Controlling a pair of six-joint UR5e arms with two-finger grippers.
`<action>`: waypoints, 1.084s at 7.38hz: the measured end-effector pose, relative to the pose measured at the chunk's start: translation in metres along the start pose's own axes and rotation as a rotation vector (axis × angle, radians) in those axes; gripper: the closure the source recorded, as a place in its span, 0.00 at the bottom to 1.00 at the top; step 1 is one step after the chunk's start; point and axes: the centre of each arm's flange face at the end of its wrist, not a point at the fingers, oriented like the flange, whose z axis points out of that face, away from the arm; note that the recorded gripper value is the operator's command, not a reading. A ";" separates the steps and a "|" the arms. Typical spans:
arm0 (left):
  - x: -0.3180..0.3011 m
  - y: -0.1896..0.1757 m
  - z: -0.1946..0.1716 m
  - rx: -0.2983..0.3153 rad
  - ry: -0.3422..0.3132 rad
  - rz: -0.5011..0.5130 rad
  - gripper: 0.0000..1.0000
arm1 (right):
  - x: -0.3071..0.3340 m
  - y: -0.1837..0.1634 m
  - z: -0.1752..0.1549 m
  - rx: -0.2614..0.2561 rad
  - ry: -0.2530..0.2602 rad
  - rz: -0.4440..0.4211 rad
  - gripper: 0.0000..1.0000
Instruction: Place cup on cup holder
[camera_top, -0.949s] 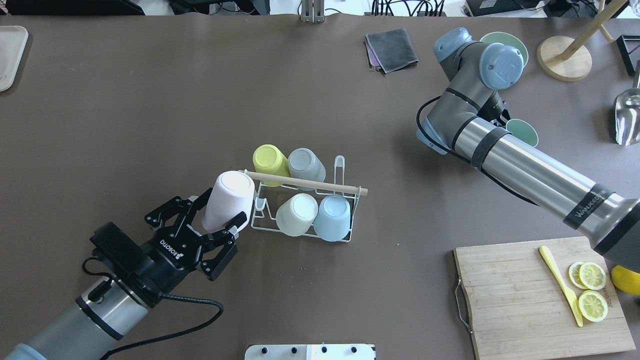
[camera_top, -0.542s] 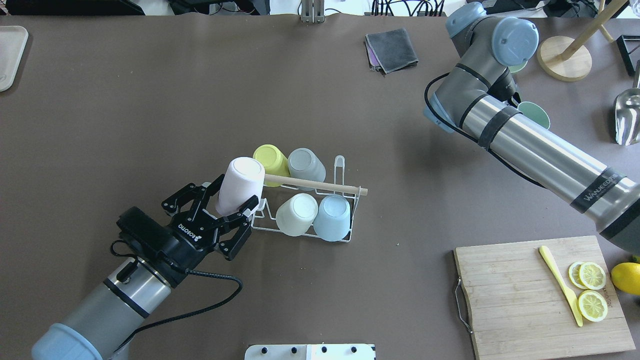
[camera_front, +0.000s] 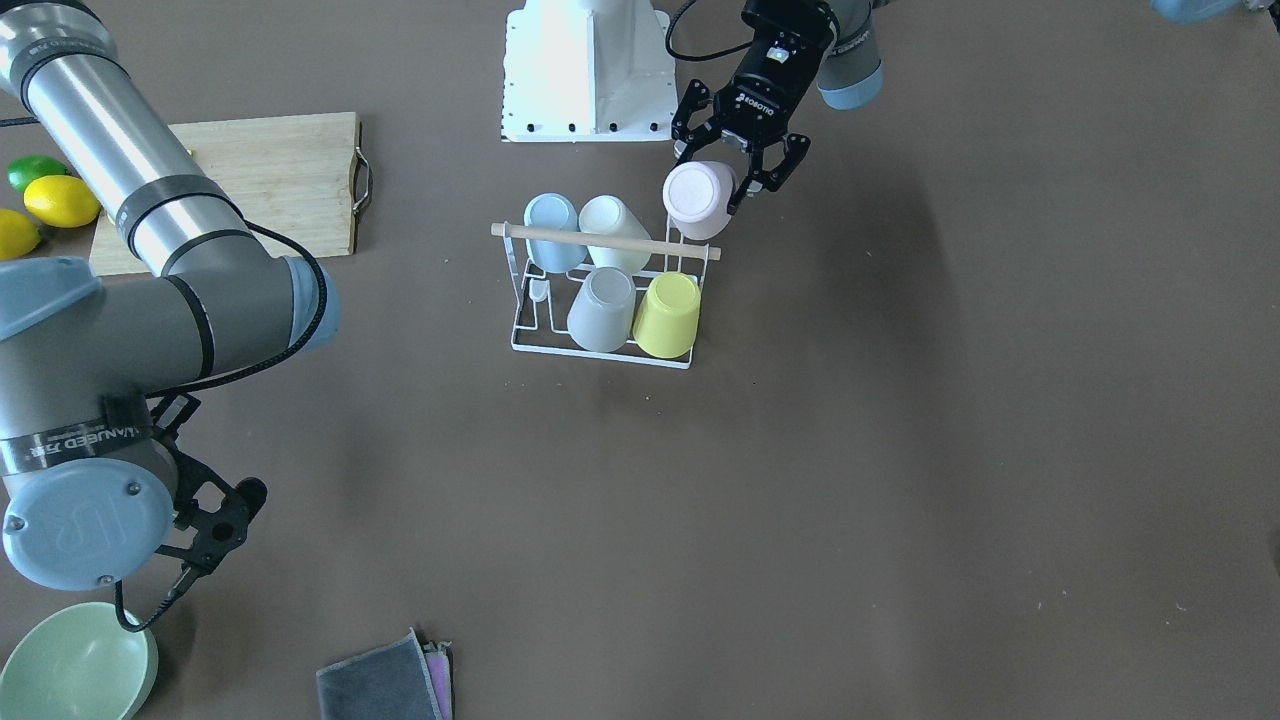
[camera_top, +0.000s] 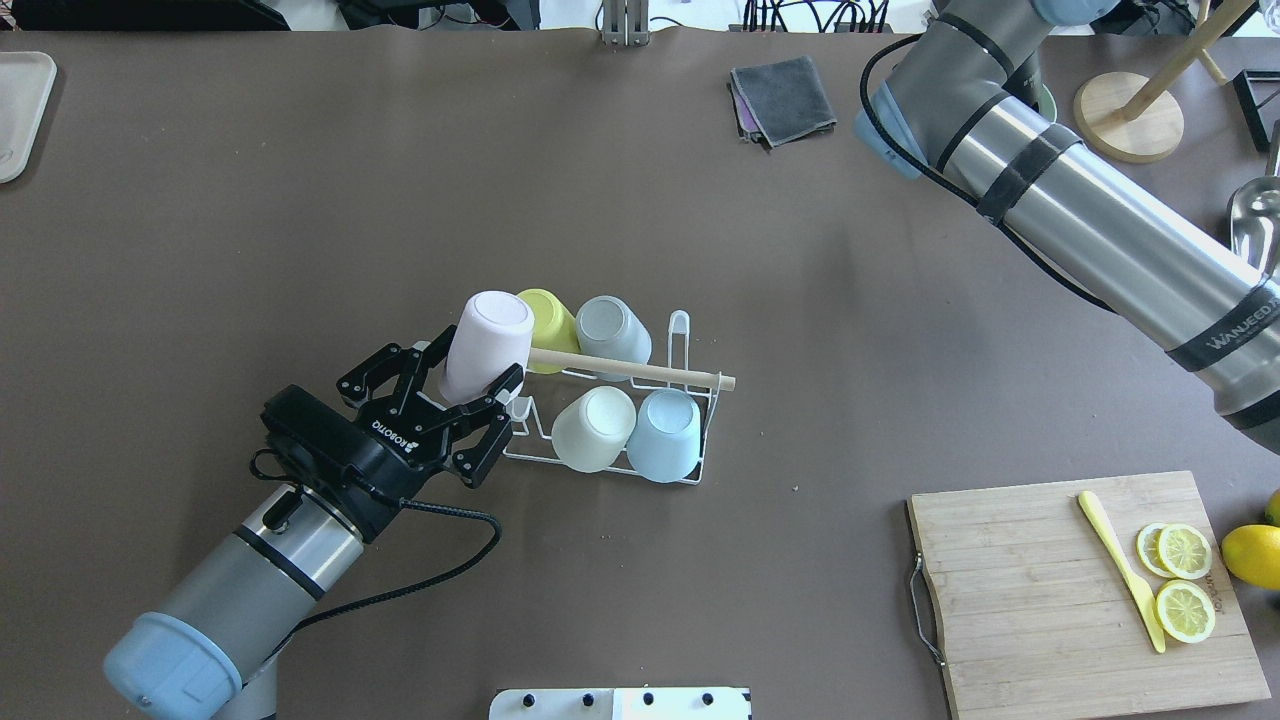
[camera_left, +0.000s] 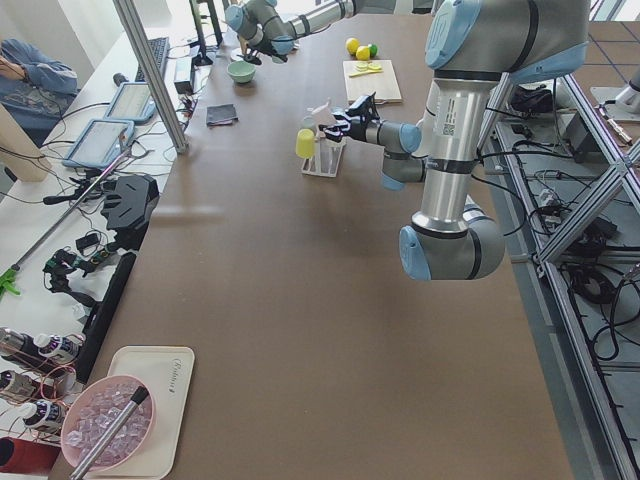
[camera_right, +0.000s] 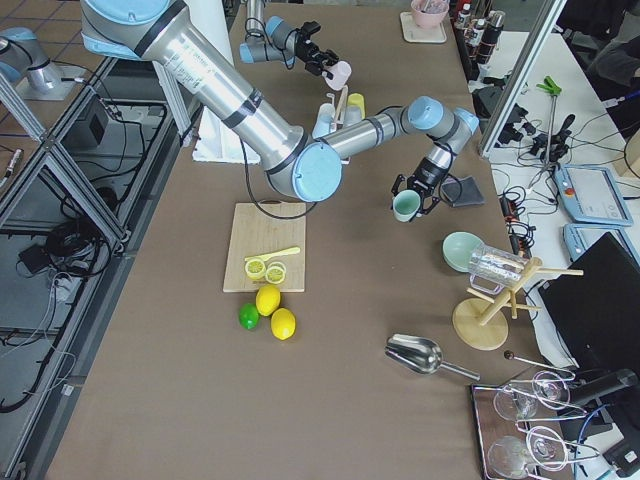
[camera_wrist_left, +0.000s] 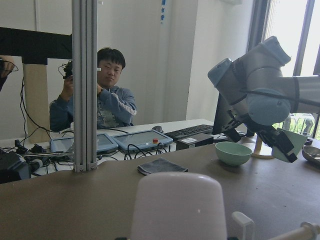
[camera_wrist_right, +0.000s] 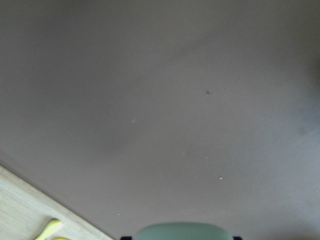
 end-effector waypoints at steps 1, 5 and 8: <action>0.002 0.002 0.003 -0.003 -0.001 0.002 0.51 | -0.010 0.011 -0.032 0.097 0.015 -0.018 1.00; 0.010 0.017 0.007 -0.025 0.001 0.014 0.51 | -0.079 0.075 -0.098 0.417 0.063 0.013 1.00; 0.020 0.032 0.007 -0.047 0.013 0.015 0.28 | -0.139 0.108 -0.099 0.627 0.026 0.054 1.00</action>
